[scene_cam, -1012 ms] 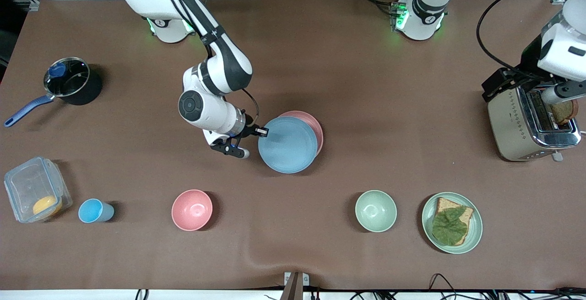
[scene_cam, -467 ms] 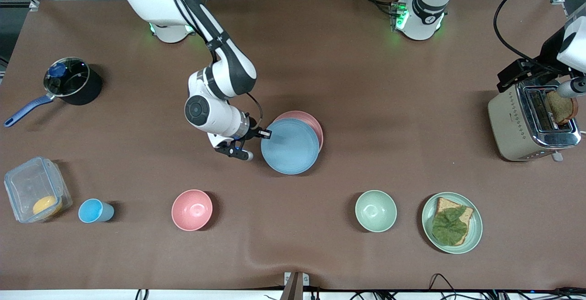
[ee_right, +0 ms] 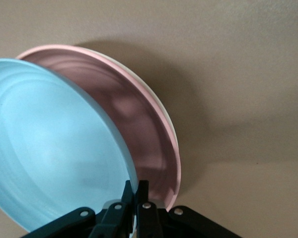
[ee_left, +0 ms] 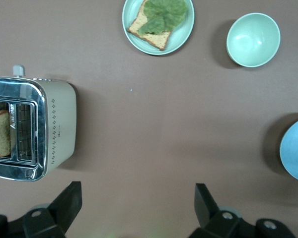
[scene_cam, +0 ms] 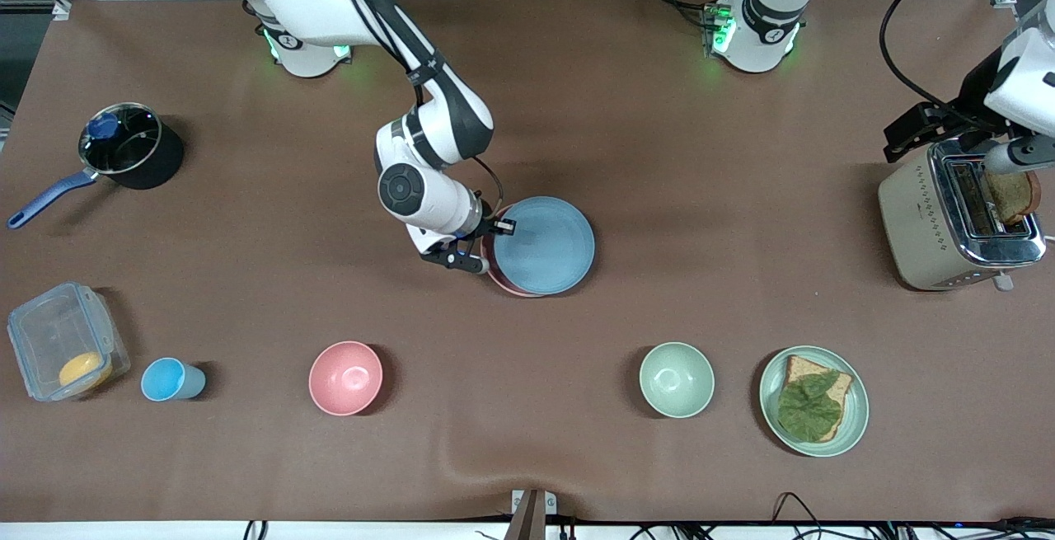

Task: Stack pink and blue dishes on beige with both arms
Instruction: 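Lower the blue plate onto the stack and open the right gripper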

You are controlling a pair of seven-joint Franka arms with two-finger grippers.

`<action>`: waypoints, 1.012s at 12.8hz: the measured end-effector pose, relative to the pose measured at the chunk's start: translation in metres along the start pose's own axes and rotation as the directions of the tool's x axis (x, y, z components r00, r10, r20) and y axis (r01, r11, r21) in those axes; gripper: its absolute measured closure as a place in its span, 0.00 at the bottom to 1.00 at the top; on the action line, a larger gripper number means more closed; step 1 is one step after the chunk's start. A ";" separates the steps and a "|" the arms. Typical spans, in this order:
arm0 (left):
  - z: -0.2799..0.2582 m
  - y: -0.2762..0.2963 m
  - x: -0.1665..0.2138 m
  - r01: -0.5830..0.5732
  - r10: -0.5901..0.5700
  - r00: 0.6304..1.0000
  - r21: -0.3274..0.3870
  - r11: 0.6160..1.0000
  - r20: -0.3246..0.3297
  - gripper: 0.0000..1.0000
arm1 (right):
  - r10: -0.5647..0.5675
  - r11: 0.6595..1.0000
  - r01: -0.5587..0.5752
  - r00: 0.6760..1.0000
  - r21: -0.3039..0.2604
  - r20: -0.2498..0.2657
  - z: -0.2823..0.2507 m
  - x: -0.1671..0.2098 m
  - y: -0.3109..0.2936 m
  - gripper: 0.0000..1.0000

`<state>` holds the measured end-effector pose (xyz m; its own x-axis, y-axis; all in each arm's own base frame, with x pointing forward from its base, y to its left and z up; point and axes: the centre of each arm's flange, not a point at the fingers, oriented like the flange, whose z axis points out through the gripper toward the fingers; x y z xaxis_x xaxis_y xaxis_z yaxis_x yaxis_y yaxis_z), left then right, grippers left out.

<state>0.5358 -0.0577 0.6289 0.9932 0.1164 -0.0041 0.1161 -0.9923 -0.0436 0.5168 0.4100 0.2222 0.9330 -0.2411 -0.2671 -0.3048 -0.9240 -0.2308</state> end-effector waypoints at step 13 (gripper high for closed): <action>0.009 0.008 0.006 -0.011 0.011 1.000 0.000 1.000 0.002 0.00 | 0.096 0.987 -0.092 0.995 -0.128 0.031 -0.140 0.066 0.068 0.06</action>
<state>0.5425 -0.0651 0.6197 0.9944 0.1054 -0.0064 0.1050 -0.9935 -0.0434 0.5841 0.2903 0.3196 0.8929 -0.3198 -0.3170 -0.3621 -0.9284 -0.0833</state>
